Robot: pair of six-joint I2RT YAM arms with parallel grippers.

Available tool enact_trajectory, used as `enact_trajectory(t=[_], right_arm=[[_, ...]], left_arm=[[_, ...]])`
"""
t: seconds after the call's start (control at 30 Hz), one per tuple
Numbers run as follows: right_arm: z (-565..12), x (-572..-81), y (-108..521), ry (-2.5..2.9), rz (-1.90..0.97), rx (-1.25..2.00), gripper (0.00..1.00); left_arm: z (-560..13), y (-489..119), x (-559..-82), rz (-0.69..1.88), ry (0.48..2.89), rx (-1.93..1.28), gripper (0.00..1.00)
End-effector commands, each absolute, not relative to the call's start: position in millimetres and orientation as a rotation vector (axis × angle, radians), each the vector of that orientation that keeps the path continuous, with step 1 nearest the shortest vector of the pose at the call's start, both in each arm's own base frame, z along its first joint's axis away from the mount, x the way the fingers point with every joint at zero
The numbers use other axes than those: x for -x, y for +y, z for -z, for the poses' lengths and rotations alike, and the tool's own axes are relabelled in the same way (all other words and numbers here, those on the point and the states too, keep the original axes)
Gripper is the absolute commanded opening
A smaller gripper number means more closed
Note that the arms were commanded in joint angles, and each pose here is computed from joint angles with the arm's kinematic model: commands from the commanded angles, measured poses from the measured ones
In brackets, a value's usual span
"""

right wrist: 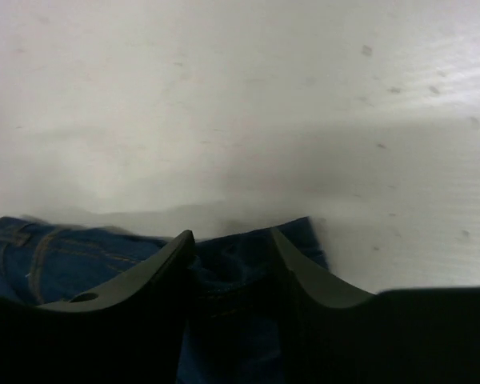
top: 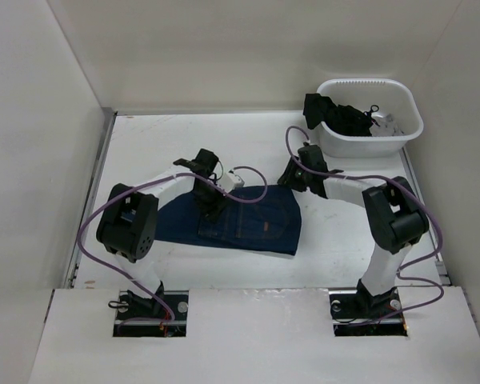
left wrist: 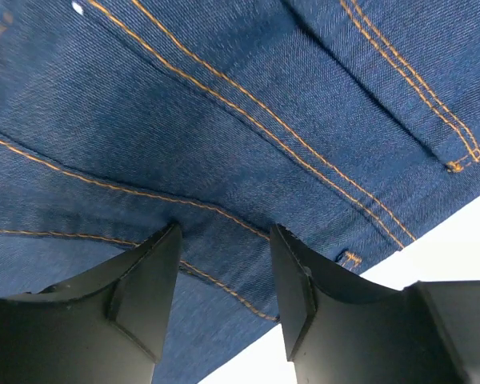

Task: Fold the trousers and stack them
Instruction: Fold the trousers

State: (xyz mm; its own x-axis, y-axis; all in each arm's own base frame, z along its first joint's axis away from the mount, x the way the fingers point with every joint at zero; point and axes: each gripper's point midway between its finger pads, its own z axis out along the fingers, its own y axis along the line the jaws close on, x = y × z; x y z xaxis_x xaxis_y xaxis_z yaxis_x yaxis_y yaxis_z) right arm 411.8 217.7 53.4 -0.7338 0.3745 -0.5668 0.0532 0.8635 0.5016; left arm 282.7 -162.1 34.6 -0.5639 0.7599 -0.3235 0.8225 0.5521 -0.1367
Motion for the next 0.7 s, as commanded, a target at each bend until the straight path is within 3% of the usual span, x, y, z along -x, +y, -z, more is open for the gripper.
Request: enact_trajectory(t=[0.0,0.03,0.1,0.13,0.4,0.47,0.53,0.6,0.67], right_arm=[[-65.5,-424.7,207.5,2.342,-0.608,-0.376,0.39],[-69.8,-427.4,207.4,2.331,-0.610,-0.374,0.31],[-75.8,-431.0,203.6,2.317,-0.595,-0.386,0.05],[-80.3,-434.3,198.7,2.299,-0.577,-0.405,0.00],[-97.8,-463.8,167.9,2.204,-0.478,-0.493,0.02],[-90.7,-466.2,178.1,2.233,-0.520,-0.447,0.25],[-91.2,-464.6,179.8,2.234,-0.522,-0.420,0.58],[-105.9,-458.2,174.2,2.197,-0.515,-0.413,0.77],[-129.7,-442.0,158.6,2.130,-0.476,-0.424,0.85]], left_arm=[[-31.8,-171.5,-279.3,0.438,2.532,-1.304,0.46],[-27.7,-169.5,-277.4,0.427,2.542,-1.303,0.46],[-17.9,-162.3,-273.7,0.383,2.564,-1.322,0.45],[-13.9,-158.3,-272.9,0.354,2.570,-1.332,0.45],[3.4,-140.6,-264.1,0.269,2.583,-1.398,0.43],[3.3,-142.6,-266.5,0.268,2.585,-1.397,0.44],[1.3,-145.0,-269.7,0.273,2.586,-1.391,0.44],[-1.8,-147.8,-273.0,0.279,2.582,-1.378,0.45],[-5.2,-149.7,-275.6,0.283,2.576,-1.374,0.45]])
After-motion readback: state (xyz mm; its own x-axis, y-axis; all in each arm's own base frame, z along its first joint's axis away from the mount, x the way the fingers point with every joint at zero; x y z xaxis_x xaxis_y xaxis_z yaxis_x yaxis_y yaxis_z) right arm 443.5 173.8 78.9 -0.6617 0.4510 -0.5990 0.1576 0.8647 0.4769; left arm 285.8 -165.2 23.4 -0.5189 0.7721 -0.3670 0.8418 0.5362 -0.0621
